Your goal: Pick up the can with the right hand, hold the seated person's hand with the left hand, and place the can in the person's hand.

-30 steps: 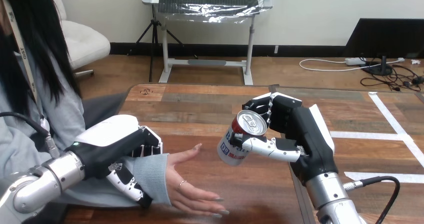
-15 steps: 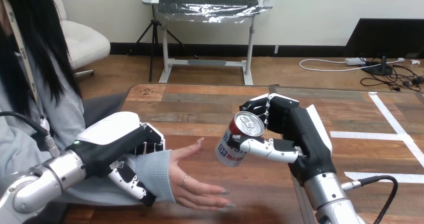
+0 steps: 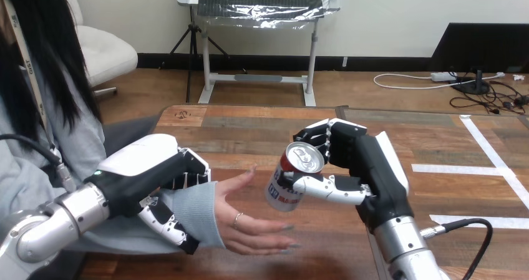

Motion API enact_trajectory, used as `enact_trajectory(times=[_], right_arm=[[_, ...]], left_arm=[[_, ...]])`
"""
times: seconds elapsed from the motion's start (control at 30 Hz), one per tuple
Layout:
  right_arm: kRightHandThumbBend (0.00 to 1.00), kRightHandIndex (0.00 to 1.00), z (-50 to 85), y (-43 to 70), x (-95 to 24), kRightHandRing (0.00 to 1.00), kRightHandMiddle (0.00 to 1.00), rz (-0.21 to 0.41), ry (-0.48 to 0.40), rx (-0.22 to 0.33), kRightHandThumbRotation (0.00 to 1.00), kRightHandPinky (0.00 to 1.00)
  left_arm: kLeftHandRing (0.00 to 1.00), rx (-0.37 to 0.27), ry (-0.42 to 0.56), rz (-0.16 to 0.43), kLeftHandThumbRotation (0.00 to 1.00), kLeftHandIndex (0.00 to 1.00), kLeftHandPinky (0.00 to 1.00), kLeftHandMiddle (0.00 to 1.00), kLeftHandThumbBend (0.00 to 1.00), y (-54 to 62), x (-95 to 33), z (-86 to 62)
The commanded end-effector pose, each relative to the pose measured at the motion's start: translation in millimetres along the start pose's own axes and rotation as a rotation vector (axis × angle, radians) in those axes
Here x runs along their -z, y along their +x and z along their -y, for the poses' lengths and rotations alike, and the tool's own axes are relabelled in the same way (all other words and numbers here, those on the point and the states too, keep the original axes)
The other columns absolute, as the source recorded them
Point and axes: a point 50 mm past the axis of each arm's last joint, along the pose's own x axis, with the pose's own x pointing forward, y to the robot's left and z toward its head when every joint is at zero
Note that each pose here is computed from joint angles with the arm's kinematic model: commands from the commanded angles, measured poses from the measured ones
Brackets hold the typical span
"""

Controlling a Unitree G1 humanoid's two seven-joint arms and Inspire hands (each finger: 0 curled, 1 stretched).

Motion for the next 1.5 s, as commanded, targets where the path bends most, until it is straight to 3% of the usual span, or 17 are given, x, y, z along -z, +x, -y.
enact_trajectory(times=[0.0, 1.47], right_arm=[[0.77, 0.48, -9.1, 17.0, -18.6, 0.37, 0.45, 0.103, 0.016, -0.011, 0.0, 0.31], [0.77, 0.48, -57.2, 5.4, -17.2, 0.35, 0.44, 0.107, 0.09, -0.097, 0.0, 0.29]], left_arm=[[0.28, -0.155, 0.049, 0.104, 0.0, 0.37, 0.23, 0.35, 0.99, 10.0, -18.7, -38.9], [0.26, -0.194, 0.027, 0.151, 0.0, 0.37, 0.21, 0.33, 0.99, 21.7, -32.2, -44.9]])
